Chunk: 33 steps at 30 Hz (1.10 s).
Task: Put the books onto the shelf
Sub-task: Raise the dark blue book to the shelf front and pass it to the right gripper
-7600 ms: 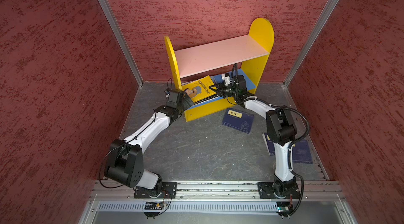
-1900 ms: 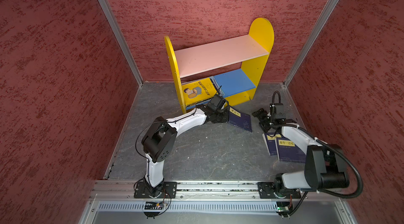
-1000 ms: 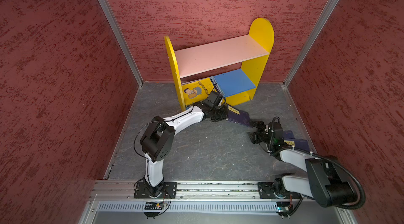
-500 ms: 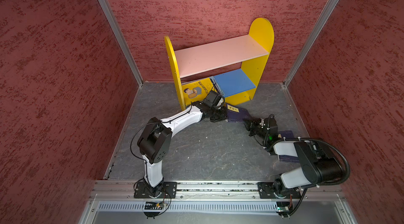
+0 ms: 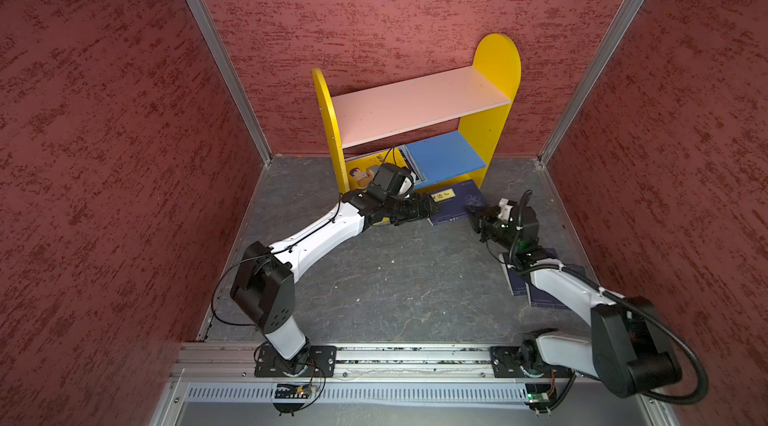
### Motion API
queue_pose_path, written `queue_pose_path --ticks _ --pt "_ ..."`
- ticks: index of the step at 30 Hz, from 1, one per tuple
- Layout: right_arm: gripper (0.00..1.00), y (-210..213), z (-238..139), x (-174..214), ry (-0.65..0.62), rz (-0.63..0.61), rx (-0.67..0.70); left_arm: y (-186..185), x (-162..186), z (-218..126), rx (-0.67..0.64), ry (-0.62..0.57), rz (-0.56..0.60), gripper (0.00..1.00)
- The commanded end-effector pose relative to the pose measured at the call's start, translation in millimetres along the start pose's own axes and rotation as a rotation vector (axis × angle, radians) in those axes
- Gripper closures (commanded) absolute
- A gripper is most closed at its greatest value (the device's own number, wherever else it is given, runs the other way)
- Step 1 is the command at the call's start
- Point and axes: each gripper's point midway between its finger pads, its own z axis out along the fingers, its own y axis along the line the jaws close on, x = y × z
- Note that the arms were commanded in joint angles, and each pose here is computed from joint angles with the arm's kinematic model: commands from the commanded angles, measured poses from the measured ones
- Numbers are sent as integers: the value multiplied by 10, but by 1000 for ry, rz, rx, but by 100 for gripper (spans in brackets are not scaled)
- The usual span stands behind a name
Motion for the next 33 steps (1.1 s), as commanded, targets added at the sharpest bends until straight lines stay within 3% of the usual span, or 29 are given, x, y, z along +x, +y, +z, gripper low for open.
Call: queue_pose_path --ticks 1,11,18,26,33 --pt "94 184 -150 13 -11 -111 -15 -52 66 -70 47 31 -18 8" --pt "91 763 -439 76 -45 -193 -260 -442 -194 -70 341 1 -74 10" --pt "91 972 -456 127 -5 -149 -450 -633 -228 -121 465 -26 -30 24" --pt "91 1057 -454 154 37 -94 -545 -732 -290 -156 499 -64 -6 44" --pt "91 1153 -481 138 51 -92 -583 -544 -293 -64 387 -64 -55 38"
